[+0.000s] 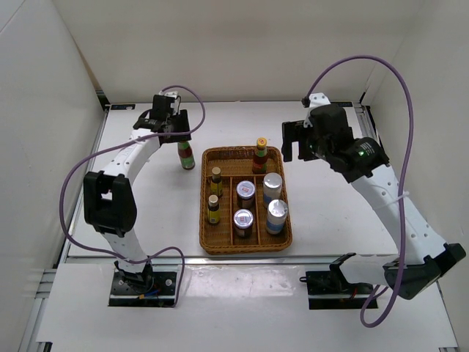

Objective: Organize the condiment bottles

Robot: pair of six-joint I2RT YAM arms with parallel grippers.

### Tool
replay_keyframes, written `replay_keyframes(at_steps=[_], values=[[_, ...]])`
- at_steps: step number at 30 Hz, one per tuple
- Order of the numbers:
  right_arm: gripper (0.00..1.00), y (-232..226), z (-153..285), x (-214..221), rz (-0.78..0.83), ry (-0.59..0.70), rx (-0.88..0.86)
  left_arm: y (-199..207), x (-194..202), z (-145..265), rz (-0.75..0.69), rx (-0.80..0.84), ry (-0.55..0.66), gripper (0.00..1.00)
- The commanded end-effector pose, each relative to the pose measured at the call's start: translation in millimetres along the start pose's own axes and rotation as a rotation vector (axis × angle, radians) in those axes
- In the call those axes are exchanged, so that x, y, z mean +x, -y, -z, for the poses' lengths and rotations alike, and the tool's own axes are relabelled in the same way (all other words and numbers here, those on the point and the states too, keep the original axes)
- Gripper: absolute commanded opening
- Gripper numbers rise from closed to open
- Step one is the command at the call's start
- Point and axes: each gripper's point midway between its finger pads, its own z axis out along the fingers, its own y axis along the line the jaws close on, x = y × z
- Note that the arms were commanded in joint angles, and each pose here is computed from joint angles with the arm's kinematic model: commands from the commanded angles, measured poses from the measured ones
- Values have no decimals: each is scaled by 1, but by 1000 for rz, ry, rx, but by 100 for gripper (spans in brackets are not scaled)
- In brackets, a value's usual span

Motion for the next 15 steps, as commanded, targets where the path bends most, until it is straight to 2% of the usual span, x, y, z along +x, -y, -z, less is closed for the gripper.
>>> replay_keyframes(at_steps=[1,3,4,7,8,11,15], values=[[100,2,12,-1,-19,25,-11,3,-32,13,-13,16,87,67],[100,3,11,-2,-19,27,-2,4,-37,15,-21,18,98,60],[100,4,15,-1,-19,27,-2,4,-37,15,-21,18,99,59],[100,6,15,-1,-19,29,7,7,-54,26,-39,27,142,43],[100,6,18,-2,-11,37,5,7,-56,29,-39,29,151,33],[100,9,16,3,-7,22,18,11,-75,44,-36,38,191,17],[100,13,19,1,2,34,35,28,-95,74,-57,71,254,13]])
